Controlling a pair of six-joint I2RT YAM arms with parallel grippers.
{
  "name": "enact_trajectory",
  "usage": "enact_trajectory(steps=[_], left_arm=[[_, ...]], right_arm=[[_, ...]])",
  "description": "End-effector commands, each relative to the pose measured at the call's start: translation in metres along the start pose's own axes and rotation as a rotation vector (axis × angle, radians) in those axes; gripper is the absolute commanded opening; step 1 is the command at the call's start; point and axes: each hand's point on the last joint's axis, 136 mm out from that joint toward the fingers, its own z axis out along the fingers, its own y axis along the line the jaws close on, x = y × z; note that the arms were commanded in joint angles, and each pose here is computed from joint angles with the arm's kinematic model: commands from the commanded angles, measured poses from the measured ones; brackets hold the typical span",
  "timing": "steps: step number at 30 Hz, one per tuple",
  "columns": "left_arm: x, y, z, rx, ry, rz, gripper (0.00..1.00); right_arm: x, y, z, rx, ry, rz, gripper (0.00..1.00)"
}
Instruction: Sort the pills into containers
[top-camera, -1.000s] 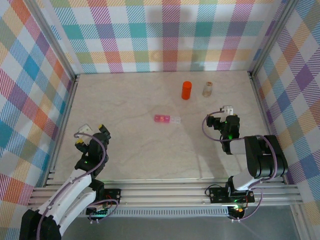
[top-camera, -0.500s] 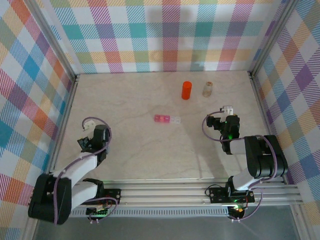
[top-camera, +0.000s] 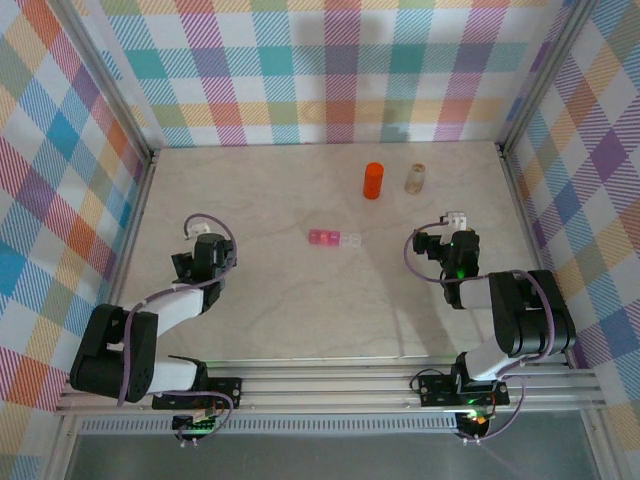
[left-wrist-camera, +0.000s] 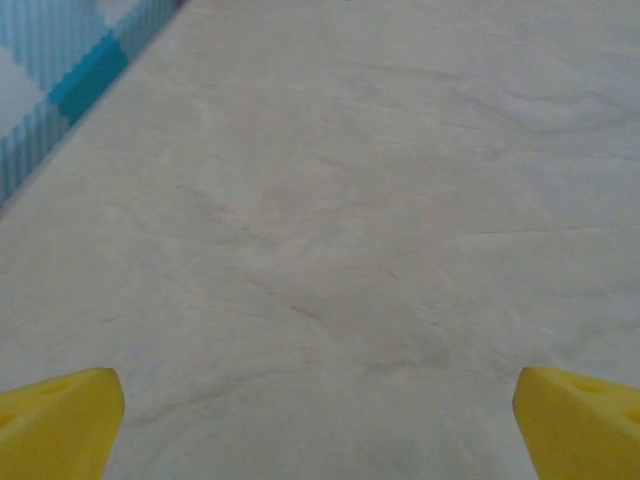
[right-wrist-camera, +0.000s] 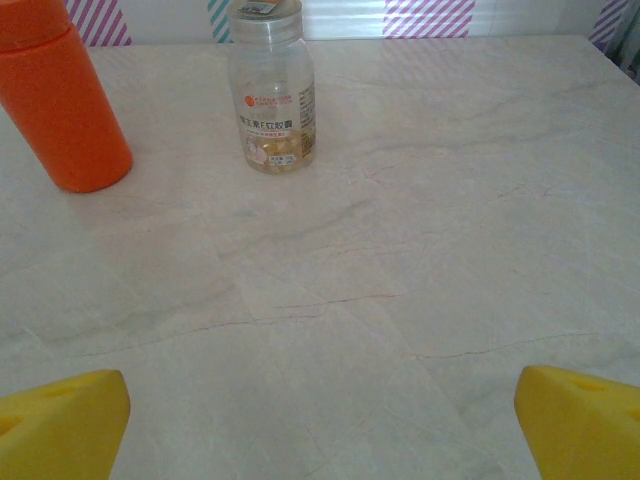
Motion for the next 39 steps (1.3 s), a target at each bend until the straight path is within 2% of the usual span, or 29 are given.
enact_trajectory(steps=[1, 4, 8, 14, 15, 17, 18, 23, 39], left_arm=[[-0.025, -0.021, -0.001, 0.123, -0.094, 0.014, 1.00], [-0.029, -0.030, -0.002, 0.178, -0.132, 0.027, 1.00], [-0.028, -0.054, -0.002, 0.301, -0.129, 0.081, 1.00], [-0.033, -0.054, 0.013, 0.282, -0.121, 0.084, 1.00], [-0.025, -0.056, 0.017, 0.294, -0.142, 0.089, 1.00], [-0.021, -0.043, 0.029, 0.287, -0.193, -0.002, 1.00], [-0.017, -0.037, 0.032, 0.266, -0.136, -0.021, 1.00], [-0.018, -0.049, 0.031, 0.335, -0.130, 0.016, 1.00], [-0.018, -0.049, 0.031, 0.336, -0.134, 0.017, 1.00]], right_arm=[[-0.006, 0.002, 0.001, -0.015, -0.013, 0.014, 0.99], [-0.006, 0.002, 0.001, -0.015, -0.013, 0.014, 0.99], [-0.006, 0.002, 0.001, -0.015, -0.013, 0.013, 0.99], [-0.006, 0.002, 0.001, -0.015, -0.013, 0.014, 0.99], [-0.006, 0.002, 0.001, -0.014, -0.013, 0.014, 0.99], [-0.006, 0.002, 0.001, -0.015, -0.013, 0.013, 0.99], [-0.006, 0.002, 0.001, -0.015, -0.014, 0.014, 0.99], [-0.006, 0.002, 0.001, -0.016, -0.013, 0.014, 0.99], [-0.006, 0.002, 0.001, -0.015, -0.012, 0.014, 0.99]])
